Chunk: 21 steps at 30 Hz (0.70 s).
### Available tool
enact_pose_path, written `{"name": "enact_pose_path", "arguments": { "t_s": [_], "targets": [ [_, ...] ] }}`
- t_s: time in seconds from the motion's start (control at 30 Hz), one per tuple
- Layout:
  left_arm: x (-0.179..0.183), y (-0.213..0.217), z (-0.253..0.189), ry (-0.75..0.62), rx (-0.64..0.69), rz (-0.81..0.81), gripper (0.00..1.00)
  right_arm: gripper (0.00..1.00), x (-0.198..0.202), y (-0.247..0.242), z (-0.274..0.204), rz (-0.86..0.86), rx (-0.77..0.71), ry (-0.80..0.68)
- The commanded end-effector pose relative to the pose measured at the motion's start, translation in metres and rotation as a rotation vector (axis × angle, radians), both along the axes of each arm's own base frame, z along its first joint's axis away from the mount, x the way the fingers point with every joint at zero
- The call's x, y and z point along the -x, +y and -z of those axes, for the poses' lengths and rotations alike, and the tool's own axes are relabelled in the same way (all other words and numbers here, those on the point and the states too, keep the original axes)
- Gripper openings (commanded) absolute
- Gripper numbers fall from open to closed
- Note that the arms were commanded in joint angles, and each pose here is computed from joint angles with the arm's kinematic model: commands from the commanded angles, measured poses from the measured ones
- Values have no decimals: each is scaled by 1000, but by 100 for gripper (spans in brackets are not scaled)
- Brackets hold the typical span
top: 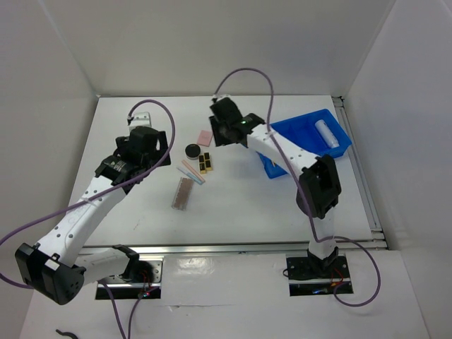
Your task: Organize the makeup
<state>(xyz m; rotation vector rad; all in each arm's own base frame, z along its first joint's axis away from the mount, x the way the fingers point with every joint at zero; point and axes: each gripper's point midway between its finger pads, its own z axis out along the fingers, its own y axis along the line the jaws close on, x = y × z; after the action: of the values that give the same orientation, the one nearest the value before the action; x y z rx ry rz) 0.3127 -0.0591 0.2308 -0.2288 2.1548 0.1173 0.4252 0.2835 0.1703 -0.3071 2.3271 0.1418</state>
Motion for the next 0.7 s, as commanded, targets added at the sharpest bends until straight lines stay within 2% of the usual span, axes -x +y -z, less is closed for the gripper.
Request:
{"name": "enact_pose_path", "arguments": {
  "t_s": [0.0,0.2,0.33,0.43,0.57,0.67],
  "targets": [
    [4,19,-18,-52,20,-161,100,50,23,62,18,-119,-34,70],
    [10,32,-20,-67,73,-292,100,50,43,118,52,-222,-9,119],
    [17,46,-21,-70,84,-374,100,49,57,137,70,-274,-6,162],
    [17,47,-23,-73,89,-361,100,49,64,149,83,-293,-3,182],
    [15,43,-24,-72,98,-342,100,49,55,161,90,-301,-9,167],
    [15,44,-27,-77,95,-337,100,45,47,166,96,-308,9,158]
  ]
}}
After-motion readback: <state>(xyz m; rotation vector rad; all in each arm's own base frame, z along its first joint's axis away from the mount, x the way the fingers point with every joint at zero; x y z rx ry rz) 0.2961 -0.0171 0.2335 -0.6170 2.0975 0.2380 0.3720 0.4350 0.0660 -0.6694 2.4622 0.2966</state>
